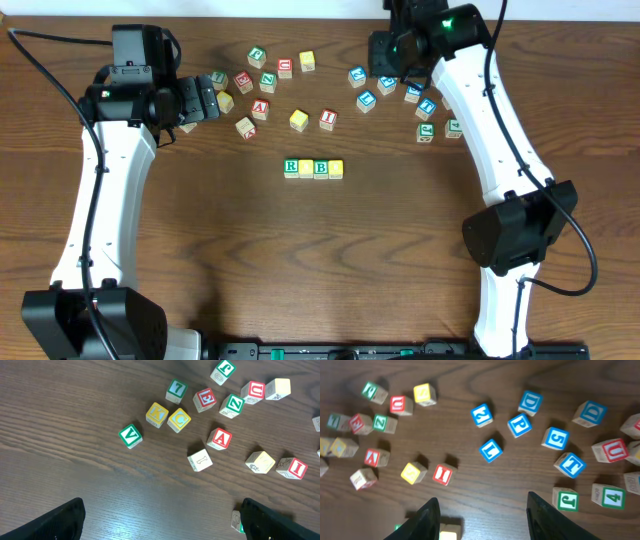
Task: Spell out ROBOT
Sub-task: 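Lower the right gripper onto the blue T block and close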
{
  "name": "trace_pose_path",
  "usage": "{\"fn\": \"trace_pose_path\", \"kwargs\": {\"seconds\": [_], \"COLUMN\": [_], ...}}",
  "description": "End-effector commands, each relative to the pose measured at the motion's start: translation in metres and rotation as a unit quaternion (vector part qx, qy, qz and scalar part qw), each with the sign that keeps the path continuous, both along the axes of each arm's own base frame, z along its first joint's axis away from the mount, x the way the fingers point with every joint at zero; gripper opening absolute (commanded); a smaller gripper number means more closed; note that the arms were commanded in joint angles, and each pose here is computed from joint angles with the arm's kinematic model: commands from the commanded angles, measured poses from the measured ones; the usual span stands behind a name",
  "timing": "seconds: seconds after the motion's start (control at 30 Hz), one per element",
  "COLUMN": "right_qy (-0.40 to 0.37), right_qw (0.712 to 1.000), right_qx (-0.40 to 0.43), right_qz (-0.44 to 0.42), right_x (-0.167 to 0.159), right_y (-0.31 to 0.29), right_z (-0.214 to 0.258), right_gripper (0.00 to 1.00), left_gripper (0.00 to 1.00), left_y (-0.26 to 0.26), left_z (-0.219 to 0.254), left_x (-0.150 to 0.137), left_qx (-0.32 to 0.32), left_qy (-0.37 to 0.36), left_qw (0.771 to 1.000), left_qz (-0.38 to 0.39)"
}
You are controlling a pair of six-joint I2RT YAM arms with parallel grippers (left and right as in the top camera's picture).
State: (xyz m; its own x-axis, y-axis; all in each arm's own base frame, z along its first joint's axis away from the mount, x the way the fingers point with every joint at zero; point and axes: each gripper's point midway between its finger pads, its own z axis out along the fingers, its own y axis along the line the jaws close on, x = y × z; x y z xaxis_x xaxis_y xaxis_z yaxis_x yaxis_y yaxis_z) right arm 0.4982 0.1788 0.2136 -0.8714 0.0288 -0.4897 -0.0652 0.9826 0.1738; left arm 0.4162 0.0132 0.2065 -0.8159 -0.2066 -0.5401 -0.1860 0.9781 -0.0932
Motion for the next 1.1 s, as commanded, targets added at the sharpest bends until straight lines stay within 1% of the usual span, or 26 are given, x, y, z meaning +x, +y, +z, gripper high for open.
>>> {"fn": "trace_pose_path", "kwargs": {"seconds": [0.0, 0.2, 0.43, 0.57, 0.73, 0.87, 1.07], "right_qy": [-0.023, -0.005, 0.028, 0.051, 0.077, 0.083, 0.071], "right_qw": [0.999, 0.993, 0.984, 0.977, 0.974, 0.973, 0.970], "right_qx": [0.008, -0.006, -0.001, -0.002, -0.007, -0.013, -0.018], "right_qz": [-0.035, -0.116, -0.177, -0.206, -0.214, -0.215, -0.231], "right_x": [0.004, 0.003, -0.001, -0.004, -0.007, -0.007, 0.002], "right_y": [-0.008, -0.039, -0.073, -0.088, -0.095, -0.096, -0.104], "right_z": [0.018, 0.012, 0.001, -0.016, -0.047, -0.068, -0.091], "right_gripper": [0.50, 0.49, 0.50, 0.50, 0.49, 0.49, 0.55], "left_gripper": [0.97, 0.97, 0.97, 0.97, 0.97, 0.98, 0.97], "left_y": [0.002, 0.002, 0.002, 0.002, 0.002, 0.002, 0.002], "left_z": [0.011, 0.011, 0.011, 0.011, 0.011, 0.011, 0.011], "left_x": [0.002, 0.003, 0.003, 0.003, 0.003, 0.003, 0.003], "left_qx": [0.004, 0.004, 0.004, 0.004, 0.004, 0.004, 0.004], "left_qy": [-0.014, -0.014, -0.014, -0.014, -0.014, -0.014, -0.014], "left_qw": [1.000, 1.000, 1.000, 1.000, 1.000, 1.000, 1.000], "left_qz": [0.000, 0.000, 0.000, 0.000, 0.000, 0.000, 0.000]}}
